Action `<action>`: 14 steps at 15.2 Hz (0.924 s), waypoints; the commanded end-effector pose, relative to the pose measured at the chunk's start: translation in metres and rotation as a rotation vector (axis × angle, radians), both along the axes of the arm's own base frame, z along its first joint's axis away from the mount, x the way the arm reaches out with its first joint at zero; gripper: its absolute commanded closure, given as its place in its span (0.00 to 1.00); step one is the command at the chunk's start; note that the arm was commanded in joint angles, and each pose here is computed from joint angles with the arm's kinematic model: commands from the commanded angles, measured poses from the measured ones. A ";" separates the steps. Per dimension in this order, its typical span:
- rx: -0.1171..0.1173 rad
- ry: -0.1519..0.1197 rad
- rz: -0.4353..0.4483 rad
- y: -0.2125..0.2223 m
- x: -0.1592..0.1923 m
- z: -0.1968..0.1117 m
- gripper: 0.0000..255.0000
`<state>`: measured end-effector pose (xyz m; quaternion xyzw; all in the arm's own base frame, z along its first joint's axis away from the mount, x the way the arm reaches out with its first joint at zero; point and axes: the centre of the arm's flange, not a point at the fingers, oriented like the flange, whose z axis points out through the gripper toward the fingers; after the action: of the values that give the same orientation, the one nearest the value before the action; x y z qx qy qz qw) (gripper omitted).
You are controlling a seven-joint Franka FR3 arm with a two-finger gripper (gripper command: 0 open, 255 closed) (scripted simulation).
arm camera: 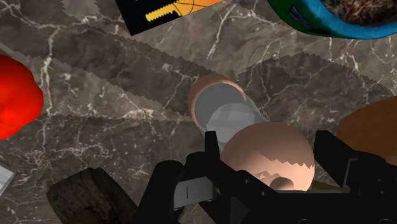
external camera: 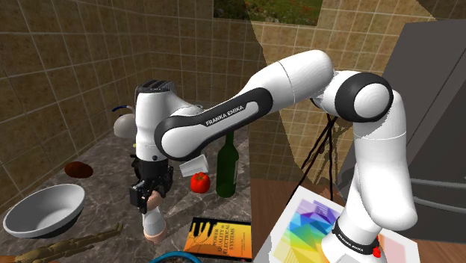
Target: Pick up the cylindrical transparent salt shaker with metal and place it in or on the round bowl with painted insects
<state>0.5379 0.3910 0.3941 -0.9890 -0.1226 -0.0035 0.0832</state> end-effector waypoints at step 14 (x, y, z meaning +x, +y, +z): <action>0.000 0.000 0.000 0.000 0.000 0.063 1.00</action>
<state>0.5379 0.3904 0.4514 -0.9890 -0.1224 -0.0035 0.0831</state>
